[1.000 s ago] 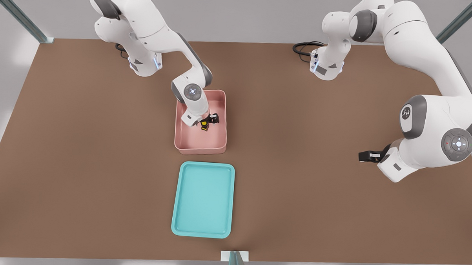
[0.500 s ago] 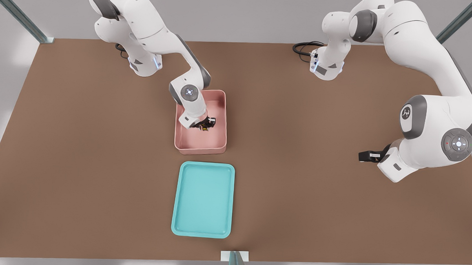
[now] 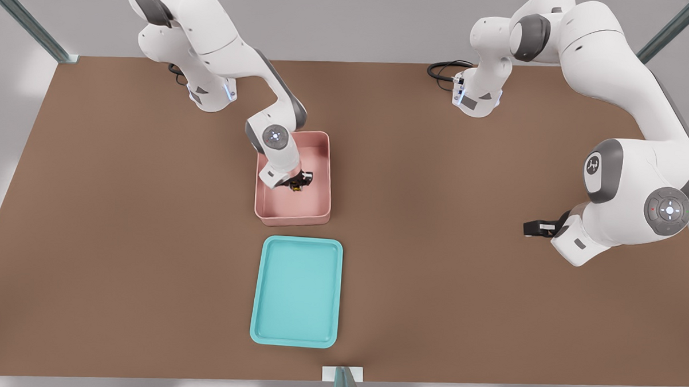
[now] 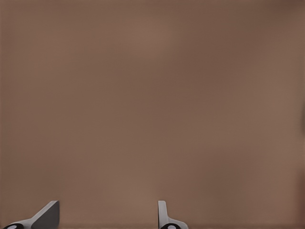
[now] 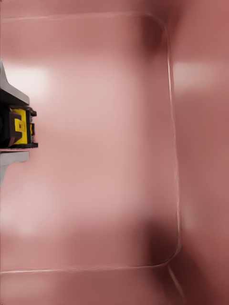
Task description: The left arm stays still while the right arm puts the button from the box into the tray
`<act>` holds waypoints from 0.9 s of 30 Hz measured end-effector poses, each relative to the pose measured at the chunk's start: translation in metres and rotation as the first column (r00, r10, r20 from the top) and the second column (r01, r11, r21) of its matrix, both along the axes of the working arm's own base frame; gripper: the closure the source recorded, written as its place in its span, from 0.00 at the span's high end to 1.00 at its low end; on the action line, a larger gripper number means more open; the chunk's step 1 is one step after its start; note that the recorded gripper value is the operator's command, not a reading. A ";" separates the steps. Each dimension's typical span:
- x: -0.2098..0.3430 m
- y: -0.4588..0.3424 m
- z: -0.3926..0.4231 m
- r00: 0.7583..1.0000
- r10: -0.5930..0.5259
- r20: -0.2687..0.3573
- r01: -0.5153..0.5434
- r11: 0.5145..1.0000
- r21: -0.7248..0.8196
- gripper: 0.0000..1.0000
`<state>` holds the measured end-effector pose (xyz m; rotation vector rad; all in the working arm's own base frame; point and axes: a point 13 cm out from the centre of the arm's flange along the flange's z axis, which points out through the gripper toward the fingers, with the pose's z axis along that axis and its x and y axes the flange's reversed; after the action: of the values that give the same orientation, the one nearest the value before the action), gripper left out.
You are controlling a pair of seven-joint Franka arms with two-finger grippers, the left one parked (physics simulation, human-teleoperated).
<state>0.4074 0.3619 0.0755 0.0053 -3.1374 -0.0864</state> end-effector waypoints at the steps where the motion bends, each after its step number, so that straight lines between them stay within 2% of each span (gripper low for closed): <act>1: 0.009 0.004 0.012 1.000 -0.004 0.010 0.004 1.000 0.010 0.45; 7: 0.112 0.017 0.112 0.993 -0.090 0.076 0.083 0.993 0.086 0.46; 10: 0.169 0.014 0.133 0.988 -0.128 0.092 0.118 0.987 0.109 0.46; 14: 0.237 0.034 0.093 0.987 -0.131 0.096 0.119 0.986 0.119 0.46; 19: 0.299 0.004 0.044 0.982 -0.154 0.111 0.139 0.981 0.133 0.46; 20: 0.305 0.003 0.034 0.982 -0.149 0.117 0.133 0.982 0.135 0.80; 21: 0.309 0.004 0.029 0.982 -0.146 0.122 0.128 0.982 0.142 1.00; 25: 0.327 0.016 0.065 0.981 -0.138 0.138 0.110 0.975 0.195 1.00; 27: 0.325 0.028 0.148 0.983 -0.105 0.153 0.069 0.972 0.225 1.00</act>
<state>0.7320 0.3895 0.2233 -0.1318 -3.2714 -0.4552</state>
